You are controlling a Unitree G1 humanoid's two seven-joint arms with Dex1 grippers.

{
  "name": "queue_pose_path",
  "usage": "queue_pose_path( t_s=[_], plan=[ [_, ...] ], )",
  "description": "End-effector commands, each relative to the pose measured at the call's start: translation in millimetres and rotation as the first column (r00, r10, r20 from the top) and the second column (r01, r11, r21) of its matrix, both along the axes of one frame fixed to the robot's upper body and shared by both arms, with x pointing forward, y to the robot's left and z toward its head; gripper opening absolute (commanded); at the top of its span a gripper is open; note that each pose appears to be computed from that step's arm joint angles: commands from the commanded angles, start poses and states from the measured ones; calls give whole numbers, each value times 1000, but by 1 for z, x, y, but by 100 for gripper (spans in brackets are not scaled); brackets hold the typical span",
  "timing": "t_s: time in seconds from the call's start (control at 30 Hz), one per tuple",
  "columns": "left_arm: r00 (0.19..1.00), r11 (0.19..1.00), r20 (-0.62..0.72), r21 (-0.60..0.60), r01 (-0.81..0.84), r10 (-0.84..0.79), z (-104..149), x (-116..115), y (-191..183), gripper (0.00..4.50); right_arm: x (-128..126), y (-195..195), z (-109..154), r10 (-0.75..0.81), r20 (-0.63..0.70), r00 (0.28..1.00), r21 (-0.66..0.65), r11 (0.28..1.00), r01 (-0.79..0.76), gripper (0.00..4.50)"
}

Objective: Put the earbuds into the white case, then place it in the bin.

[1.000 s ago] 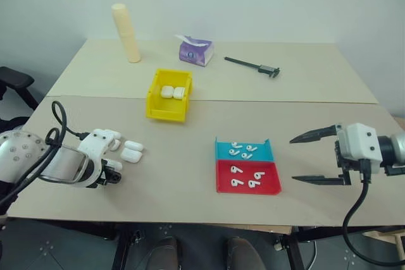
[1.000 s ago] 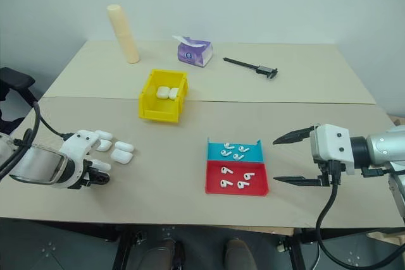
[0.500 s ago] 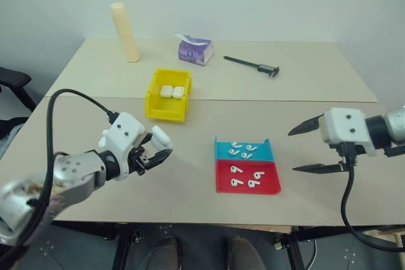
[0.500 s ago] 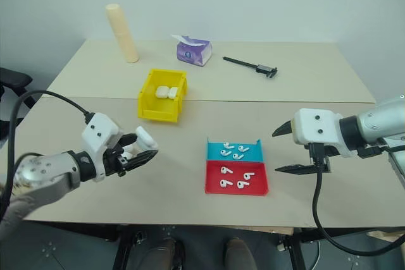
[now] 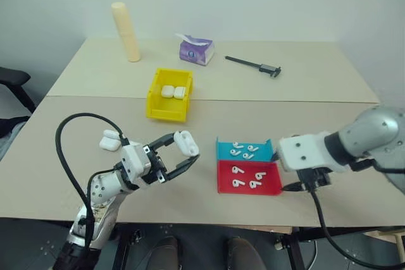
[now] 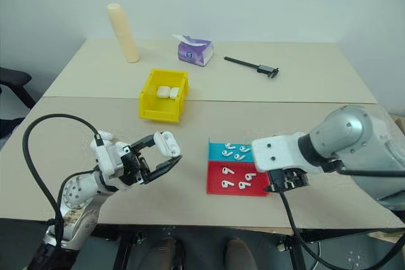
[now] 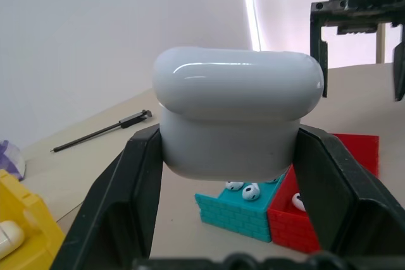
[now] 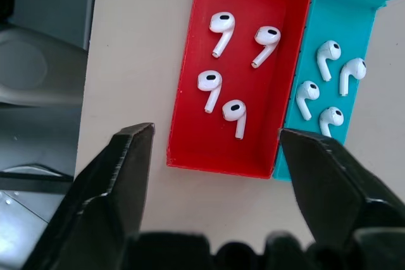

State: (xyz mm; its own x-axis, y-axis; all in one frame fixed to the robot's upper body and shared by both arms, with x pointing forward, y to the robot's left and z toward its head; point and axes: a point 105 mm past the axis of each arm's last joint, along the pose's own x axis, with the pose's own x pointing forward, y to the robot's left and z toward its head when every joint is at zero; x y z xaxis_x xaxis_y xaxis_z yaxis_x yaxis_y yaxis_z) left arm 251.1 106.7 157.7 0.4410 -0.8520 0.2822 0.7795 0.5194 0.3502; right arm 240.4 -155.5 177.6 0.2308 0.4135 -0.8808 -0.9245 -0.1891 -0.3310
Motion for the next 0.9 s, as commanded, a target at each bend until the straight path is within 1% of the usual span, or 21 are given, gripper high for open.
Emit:
queue_pose_path(
  t_s=[0.03,0.17,0.27,0.3,0.5,0.6,0.7,0.9],
  plan=[
    [999,999,20,-9,47,-46,1,-9,-2,278,9,3,-4,-37,73,997,-30,999,39,364],
    [998,997,-11,13,70,-70,-6,-14,-1,278,1,13,-9,-7,37,999,-30,1000,8,364],
    [998,997,-29,31,65,-64,-11,-15,-1,278,-1,22,-12,0,36,999,-16,1000,1,304],
    [998,998,-30,28,54,-53,-11,-14,-2,278,-1,24,-13,3,37,999,-15,1000,-2,274],
    [999,999,-34,28,37,-36,-11,-12,-3,278,1,34,-20,39,53,998,-39,999,-37,274],
    [998,998,-43,48,41,-39,-15,-14,-4,278,3,41,-27,65,54,996,-57,996,-62,274],
    [998,997,-53,62,48,-45,-17,-18,-4,278,4,45,-31,75,45,996,-58,996,-72,219],
    [998,998,-49,54,40,-38,-15,-21,-4,278,11,47,-39,86,68,994,-86,993,-80,219]
  ],
)
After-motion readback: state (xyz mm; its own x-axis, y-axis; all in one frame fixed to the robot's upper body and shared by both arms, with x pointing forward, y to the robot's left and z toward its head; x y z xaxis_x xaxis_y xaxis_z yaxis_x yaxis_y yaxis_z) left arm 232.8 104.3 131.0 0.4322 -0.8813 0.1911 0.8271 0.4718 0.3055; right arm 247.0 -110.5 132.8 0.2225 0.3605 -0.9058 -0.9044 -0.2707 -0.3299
